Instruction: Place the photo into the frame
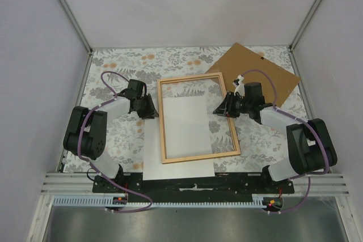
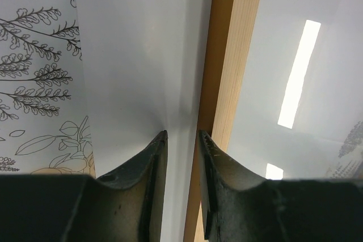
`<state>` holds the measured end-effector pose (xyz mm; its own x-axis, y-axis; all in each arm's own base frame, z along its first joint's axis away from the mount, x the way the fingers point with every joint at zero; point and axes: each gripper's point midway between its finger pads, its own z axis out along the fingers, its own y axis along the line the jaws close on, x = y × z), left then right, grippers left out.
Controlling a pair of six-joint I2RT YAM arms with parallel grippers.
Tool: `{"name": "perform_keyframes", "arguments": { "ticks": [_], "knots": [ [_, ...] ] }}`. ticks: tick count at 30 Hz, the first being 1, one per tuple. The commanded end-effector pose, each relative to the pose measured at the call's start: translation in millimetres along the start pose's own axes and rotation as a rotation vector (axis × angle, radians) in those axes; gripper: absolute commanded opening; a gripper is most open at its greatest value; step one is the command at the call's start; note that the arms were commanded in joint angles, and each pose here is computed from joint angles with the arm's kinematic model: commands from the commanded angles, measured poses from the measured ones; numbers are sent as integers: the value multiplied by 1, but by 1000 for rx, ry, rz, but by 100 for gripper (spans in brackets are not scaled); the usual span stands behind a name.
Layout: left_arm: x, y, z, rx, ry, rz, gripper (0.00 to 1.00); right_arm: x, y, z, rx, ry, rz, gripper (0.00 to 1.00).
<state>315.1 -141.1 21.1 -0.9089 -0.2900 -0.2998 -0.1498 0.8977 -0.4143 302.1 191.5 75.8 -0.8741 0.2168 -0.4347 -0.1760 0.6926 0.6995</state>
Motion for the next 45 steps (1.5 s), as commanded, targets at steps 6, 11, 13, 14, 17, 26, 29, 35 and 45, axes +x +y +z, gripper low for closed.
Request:
{"name": "perform_keyframes", "arguments": {
  "ticks": [6,11,13,14,17,26,29,35,45],
  "knots": [
    [-3,-10,-2,40,1,35,34,-27,11,-9,22,-78,-91,41],
    [-4,-11,-2,42,-2,39,34,-25,3,-15,57,-77,-73,43],
    [-5,-11,-2,40,-4,38,34,-25,0,-17,68,-79,-69,43],
    [-4,-11,-2,41,-4,38,34,-26,-1,-18,71,-81,-67,43],
    [-5,-11,-2,40,-4,41,34,-28,-5,-22,83,-89,-68,43],
    [-4,-11,-2,40,-1,42,34,-36,-23,-38,143,-126,-40,44],
    [-4,-11,-2,40,-1,42,33,-39,-30,-43,161,-137,-27,44],
    [-5,-11,-2,41,-2,41,34,-44,-39,-50,186,-154,-1,45],
    [-5,-11,-3,41,-2,42,33,-51,-43,-55,233,-179,24,45]
  ]
}}
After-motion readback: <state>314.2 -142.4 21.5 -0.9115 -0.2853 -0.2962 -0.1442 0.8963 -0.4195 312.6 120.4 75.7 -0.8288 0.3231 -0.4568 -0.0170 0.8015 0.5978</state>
